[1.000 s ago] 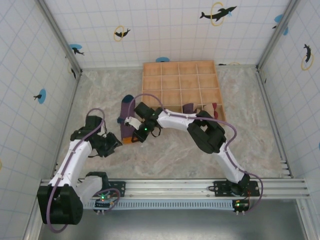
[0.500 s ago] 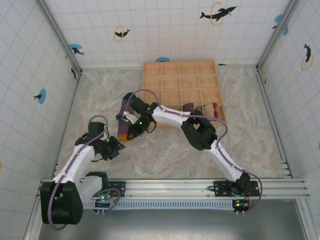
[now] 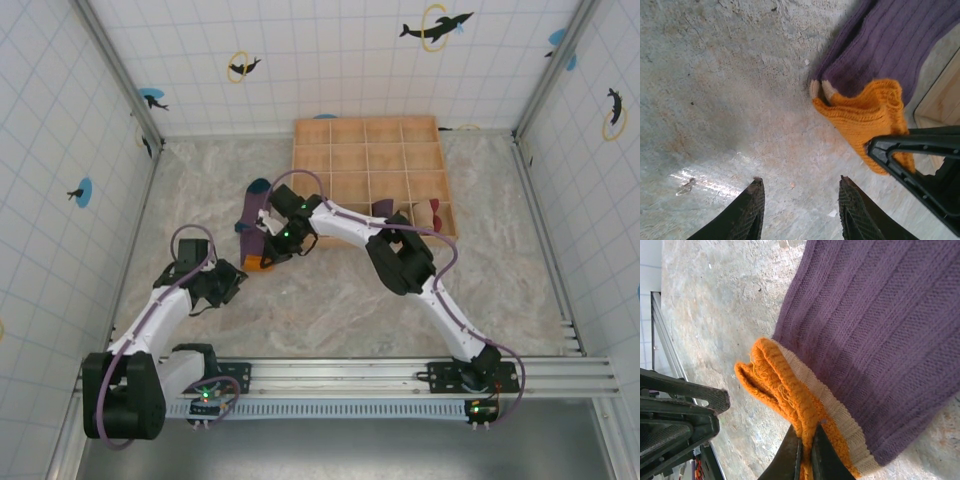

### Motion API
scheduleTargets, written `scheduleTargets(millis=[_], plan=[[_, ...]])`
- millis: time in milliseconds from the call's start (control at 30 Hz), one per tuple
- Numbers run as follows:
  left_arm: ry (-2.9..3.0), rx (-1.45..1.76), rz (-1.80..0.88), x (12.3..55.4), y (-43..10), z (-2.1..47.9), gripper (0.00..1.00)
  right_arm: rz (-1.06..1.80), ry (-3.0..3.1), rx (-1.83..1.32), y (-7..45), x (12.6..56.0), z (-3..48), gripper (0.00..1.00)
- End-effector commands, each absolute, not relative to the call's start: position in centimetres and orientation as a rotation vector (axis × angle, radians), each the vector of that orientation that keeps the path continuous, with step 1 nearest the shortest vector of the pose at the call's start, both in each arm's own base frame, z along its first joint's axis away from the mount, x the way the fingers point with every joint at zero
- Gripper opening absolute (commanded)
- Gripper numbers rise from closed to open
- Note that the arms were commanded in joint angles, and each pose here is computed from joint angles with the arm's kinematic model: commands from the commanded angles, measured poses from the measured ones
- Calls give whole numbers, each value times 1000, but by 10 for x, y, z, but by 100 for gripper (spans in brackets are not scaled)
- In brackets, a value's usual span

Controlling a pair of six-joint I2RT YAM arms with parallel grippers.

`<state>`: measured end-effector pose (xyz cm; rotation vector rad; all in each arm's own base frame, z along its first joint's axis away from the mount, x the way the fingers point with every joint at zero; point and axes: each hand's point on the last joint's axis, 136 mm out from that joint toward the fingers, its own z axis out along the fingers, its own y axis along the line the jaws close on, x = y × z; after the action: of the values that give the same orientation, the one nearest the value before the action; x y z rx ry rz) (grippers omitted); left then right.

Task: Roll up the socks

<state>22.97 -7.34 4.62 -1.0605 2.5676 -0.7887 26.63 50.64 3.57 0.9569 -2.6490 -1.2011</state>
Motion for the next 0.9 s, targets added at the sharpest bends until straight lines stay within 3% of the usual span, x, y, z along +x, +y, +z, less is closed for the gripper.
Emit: scheduleTargets(millis=[0,867], plan=[[2536,-1097,-816,233,-75,43,42,-1113,-2646,887,504,263,12,0],[2380,-1161,-879,265,-73,28,40,-1146,-2586,898,514,254,8,0]])
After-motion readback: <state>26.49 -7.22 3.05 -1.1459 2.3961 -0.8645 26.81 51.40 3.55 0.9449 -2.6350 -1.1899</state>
